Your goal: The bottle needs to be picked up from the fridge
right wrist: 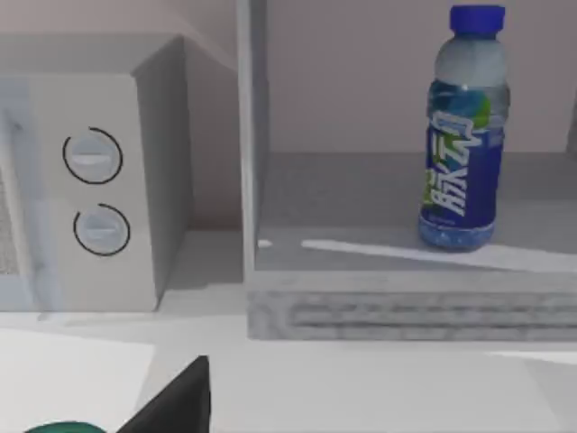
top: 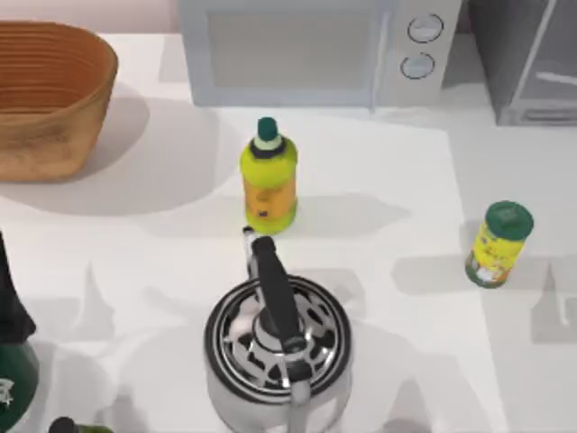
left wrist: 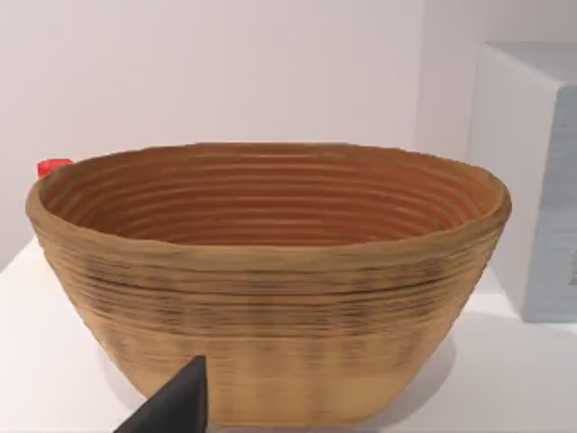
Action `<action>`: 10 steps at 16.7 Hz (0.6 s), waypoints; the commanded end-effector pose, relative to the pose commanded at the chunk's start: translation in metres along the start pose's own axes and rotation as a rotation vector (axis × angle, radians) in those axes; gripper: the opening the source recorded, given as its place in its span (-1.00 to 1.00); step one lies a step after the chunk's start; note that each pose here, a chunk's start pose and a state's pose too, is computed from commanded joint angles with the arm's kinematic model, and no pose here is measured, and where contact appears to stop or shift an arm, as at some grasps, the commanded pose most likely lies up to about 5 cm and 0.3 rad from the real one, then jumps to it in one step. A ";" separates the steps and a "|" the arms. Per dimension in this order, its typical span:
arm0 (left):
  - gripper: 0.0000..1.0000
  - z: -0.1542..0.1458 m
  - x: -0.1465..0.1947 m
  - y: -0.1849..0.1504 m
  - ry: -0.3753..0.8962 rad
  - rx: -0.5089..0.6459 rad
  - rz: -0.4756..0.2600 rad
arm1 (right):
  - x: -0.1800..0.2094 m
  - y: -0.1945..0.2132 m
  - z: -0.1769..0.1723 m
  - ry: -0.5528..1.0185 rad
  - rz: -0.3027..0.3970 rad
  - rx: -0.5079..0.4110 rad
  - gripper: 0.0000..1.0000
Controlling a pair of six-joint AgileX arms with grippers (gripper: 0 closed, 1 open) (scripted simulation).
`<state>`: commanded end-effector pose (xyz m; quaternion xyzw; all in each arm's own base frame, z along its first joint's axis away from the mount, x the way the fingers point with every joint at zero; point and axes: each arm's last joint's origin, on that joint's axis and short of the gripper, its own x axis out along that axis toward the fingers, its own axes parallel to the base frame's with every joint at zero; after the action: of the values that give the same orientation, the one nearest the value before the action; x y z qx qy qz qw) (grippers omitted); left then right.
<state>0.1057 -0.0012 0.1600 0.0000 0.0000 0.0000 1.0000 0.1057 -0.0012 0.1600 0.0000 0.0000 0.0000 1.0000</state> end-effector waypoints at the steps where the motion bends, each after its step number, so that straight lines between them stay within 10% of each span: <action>1: 1.00 0.000 0.000 0.000 0.000 0.000 0.000 | 0.000 0.000 0.000 0.000 0.000 0.000 1.00; 10: 1.00 0.000 0.000 0.000 0.000 0.000 0.000 | 0.024 -0.012 0.020 -0.047 0.006 -0.015 1.00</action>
<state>0.1057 -0.0012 0.1600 0.0000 0.0000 0.0000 1.0000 0.1295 -0.0132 0.1801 -0.0075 -0.0235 0.0032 0.9997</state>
